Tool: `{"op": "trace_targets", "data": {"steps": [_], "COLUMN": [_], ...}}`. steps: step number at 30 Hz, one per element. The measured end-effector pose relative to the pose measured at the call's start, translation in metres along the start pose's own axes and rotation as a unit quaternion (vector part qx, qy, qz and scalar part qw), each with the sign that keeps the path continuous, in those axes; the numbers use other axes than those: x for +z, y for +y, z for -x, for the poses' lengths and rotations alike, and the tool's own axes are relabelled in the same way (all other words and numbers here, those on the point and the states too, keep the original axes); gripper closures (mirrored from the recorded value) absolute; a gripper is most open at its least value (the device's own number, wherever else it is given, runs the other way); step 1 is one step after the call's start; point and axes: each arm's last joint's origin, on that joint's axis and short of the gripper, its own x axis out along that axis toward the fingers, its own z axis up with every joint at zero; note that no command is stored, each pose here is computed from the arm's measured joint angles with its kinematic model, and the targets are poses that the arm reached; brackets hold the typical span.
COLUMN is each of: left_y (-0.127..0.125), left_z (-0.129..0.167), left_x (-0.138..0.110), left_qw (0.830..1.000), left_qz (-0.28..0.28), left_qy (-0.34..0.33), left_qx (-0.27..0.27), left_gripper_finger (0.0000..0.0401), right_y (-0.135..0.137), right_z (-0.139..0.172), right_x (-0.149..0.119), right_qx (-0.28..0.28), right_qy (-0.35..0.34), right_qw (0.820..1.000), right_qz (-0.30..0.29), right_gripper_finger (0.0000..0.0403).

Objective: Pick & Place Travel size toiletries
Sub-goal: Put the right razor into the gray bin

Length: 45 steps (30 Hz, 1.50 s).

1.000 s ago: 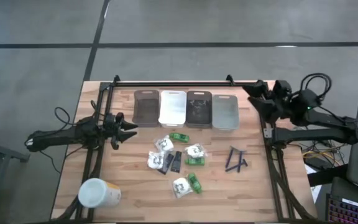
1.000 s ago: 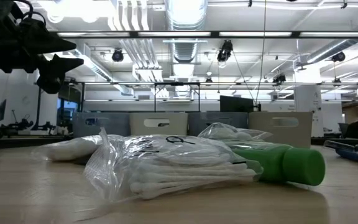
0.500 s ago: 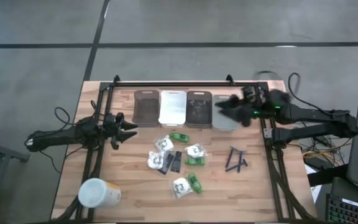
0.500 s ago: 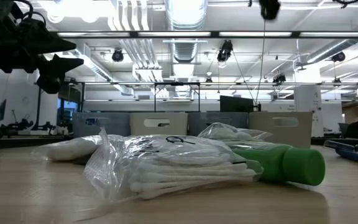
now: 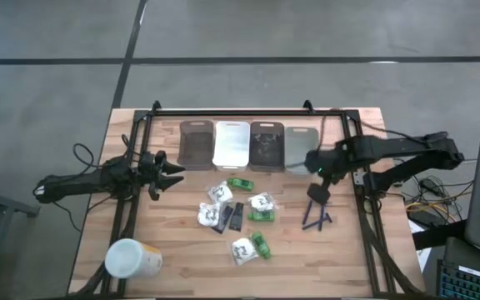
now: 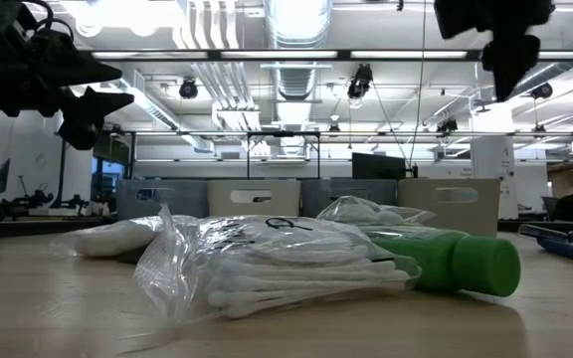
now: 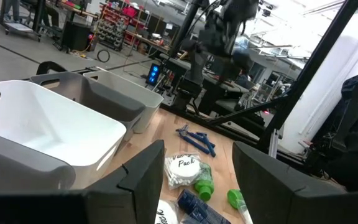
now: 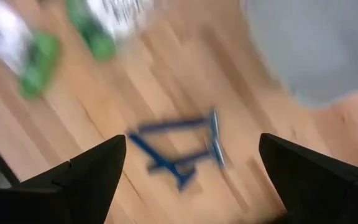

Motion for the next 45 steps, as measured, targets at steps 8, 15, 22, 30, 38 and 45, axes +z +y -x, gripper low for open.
{"op": "trace_targets", "data": {"steps": [8,15,22,30,38,45], "left_y": [0.0,0.0,0.0,0.0,0.0,0.0], "left_z": [0.0,0.0,0.0,0.0,0.0,0.0], "left_x": [0.0,0.0,0.0,0.0,0.0,0.0], "left_qw": [1.0,1.0,1.0,1.0,1.0,1.0], "left_qz": [0.0,0.0,0.0,0.0,0.0,0.0], "left_qy": [0.0,0.0,0.0,0.0,0.0,0.0], "left_qx": [0.0,0.0,0.0,0.0,0.0,0.0], "left_gripper_finger": [0.0207,0.0207,0.0207,0.0207,0.0207,0.0207], "right_y": [0.041,0.061,0.076,0.086,0.098,0.099], "right_z": [-0.03,-0.064,-0.085,-0.111,-0.134,-0.15], "right_x": [0.0,-0.026,-0.041,-0.047,-0.047,-0.049], "right_qx": [-0.046,-0.082,-0.082,-0.055,-0.049,-0.091], "right_qy": [0.023,0.116,0.136,0.156,0.149,0.134], "right_qw": [0.99,0.968,0.962,0.958,0.944,0.938], "right_qz": [0.128,0.208,0.222,0.235,0.289,0.306], "right_gripper_finger": [0.0047,0.008,0.0131,0.018,0.0192,0.0176]}}
